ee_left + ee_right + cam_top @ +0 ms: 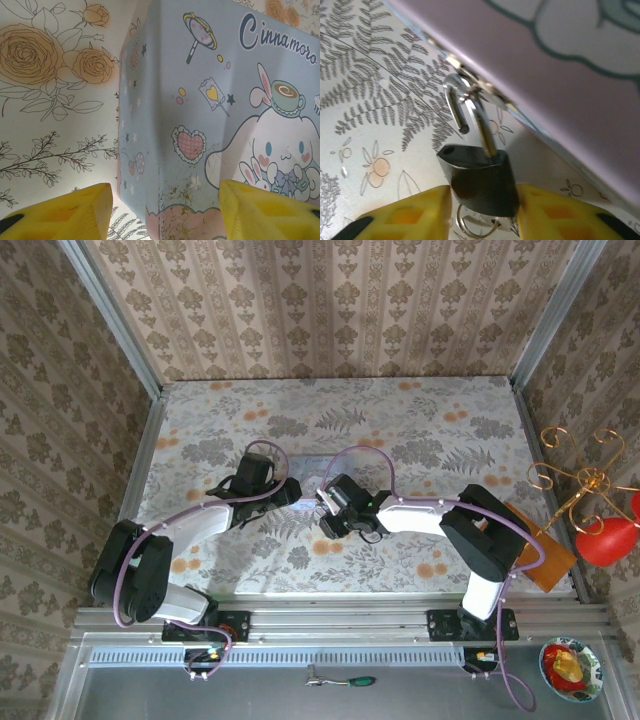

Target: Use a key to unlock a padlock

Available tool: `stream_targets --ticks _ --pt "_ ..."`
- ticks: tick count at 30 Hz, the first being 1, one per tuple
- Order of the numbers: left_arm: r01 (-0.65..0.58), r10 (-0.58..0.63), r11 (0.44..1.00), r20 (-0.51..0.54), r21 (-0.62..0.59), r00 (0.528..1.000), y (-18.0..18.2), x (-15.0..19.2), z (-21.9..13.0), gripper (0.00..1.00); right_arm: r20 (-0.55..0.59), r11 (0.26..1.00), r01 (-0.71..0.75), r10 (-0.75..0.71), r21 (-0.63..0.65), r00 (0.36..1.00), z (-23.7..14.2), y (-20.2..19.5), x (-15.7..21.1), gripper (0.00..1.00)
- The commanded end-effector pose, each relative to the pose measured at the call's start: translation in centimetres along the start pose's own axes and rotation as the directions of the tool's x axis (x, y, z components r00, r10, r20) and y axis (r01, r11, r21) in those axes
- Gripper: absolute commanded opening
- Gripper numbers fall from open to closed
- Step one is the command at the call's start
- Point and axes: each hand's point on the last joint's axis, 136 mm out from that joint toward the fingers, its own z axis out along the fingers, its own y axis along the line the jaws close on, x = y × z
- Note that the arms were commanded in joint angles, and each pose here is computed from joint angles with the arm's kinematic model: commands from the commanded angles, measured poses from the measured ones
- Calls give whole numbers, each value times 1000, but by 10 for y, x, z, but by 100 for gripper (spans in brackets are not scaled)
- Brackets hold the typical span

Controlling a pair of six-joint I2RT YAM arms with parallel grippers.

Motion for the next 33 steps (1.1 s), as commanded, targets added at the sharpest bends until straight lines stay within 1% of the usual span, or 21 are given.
stream_targets --ticks 1,4,6,10,12,14,16,18,21,26,27,29,33 --pt "28 -42 990 -98 -137 994 38 33 8 59 -8 1000 -4 4 -9 1000 -4 1 -1 32" --pt "28 -41 990 -96 -138 995 39 34 9 58 13 1000 -14 14 -1 1000 -8 -1 -2 16" --pt "27 -41 989 -97 -144 994 40 34 9 58 19 1000 -21 21 9 1000 -10 -1 -3 10" --pt "7 -24 984 -92 -180 996 45 37 11 59 47 998 -60 59 36 997 -14 -2 -7 5" --pt "1 -20 982 -98 -191 995 45 41 12 59 64 993 -102 98 66 993 -15 -3 -11 0" --pt "7 -27 981 -102 -194 994 44 45 15 59 102 980 -156 143 126 984 -18 -8 -16 0" --pt "5 -26 979 -101 -203 995 44 50 16 59 153 957 -250 227 147 962 -20 -14 -19 0" --pt "-22 -1 973 -98 -230 995 42 56 16 59 215 925 -363 334 110 917 -23 -15 -24 0" --pt "-47 24 963 -88 -266 996 40 66 18 60 277 854 -519 491 33 826 -27 -17 -31 0" --pt "-36 10 961 -94 -276 995 39 82 23 60 379 756 -653 616 -38 691 -41 -32 -40 0" --pt "-40 14 959 -92 -281 996 38 83 23 60 387 735 -676 639 -53 665 -44 -36 -41 0" --pt "-60 36 953 -86 -296 996 35 83 22 60 381 709 -701 672 -82 635 -44 -42 -43 0" --pt "-74 53 954 -79 -290 996 27 84 22 61 333 650 -743 744 -161 579 -34 -47 -48 0"
